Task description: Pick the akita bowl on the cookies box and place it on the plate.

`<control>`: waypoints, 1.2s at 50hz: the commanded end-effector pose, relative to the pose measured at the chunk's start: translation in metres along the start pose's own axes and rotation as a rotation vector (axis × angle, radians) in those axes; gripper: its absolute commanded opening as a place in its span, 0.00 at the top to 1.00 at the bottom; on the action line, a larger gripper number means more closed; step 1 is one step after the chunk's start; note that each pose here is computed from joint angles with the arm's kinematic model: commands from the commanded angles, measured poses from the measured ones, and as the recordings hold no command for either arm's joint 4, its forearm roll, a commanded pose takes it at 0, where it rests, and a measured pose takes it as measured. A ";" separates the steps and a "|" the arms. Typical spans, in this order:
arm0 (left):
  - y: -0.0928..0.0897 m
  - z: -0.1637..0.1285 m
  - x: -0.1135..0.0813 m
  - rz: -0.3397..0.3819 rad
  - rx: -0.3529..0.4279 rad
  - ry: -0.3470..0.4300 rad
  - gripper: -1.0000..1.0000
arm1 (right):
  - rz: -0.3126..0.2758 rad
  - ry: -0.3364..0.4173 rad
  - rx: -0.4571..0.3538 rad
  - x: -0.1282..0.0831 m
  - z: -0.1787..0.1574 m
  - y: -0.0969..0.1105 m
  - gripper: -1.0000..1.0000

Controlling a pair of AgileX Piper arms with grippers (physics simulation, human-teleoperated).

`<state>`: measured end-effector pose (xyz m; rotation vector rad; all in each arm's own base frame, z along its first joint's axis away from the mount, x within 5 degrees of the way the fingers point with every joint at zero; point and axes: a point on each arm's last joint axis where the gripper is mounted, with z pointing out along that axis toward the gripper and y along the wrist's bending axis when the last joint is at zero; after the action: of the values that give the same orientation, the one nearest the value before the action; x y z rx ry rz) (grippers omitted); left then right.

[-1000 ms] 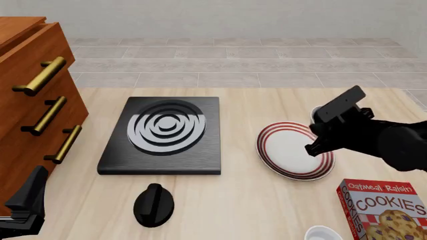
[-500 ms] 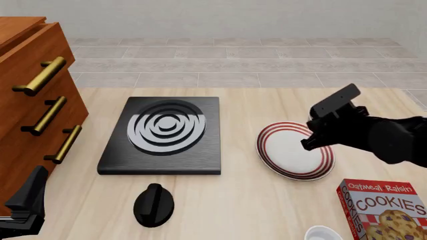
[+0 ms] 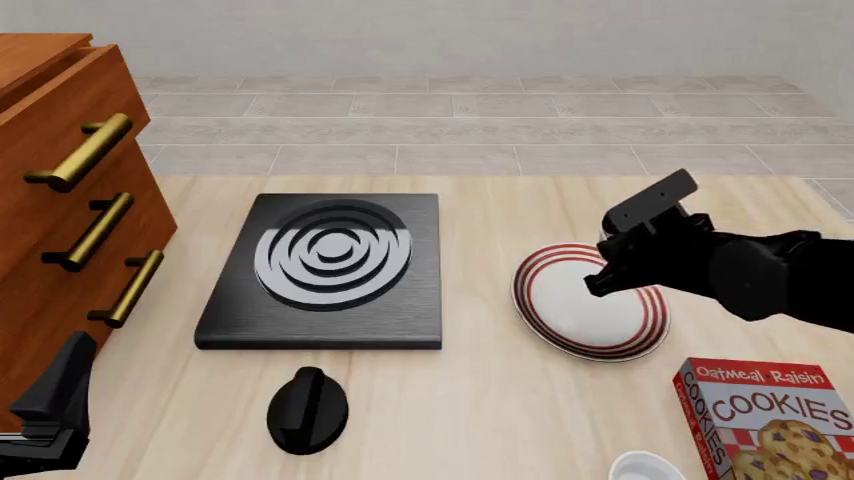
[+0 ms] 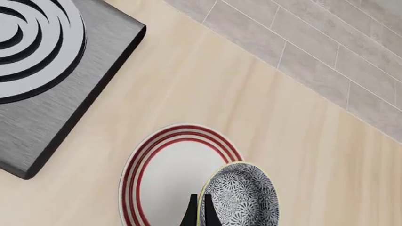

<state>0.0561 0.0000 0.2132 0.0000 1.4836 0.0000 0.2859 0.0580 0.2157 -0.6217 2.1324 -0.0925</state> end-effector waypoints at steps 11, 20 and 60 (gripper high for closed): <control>0.000 0.000 0.000 0.000 0.000 0.000 0.00 | -0.010 -0.006 -0.002 0.002 0.013 0.002 1.00; 0.000 0.000 0.000 0.000 0.000 0.000 0.00 | -0.002 -0.007 -0.015 0.003 0.019 0.008 1.00; 0.000 0.000 0.000 0.000 0.000 0.000 0.00 | 0.032 0.018 -0.019 0.022 0.036 0.013 1.00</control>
<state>0.0561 0.0000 0.2132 0.0000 1.4836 0.0000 0.2959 0.0658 0.1756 -0.5961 2.1712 -0.0551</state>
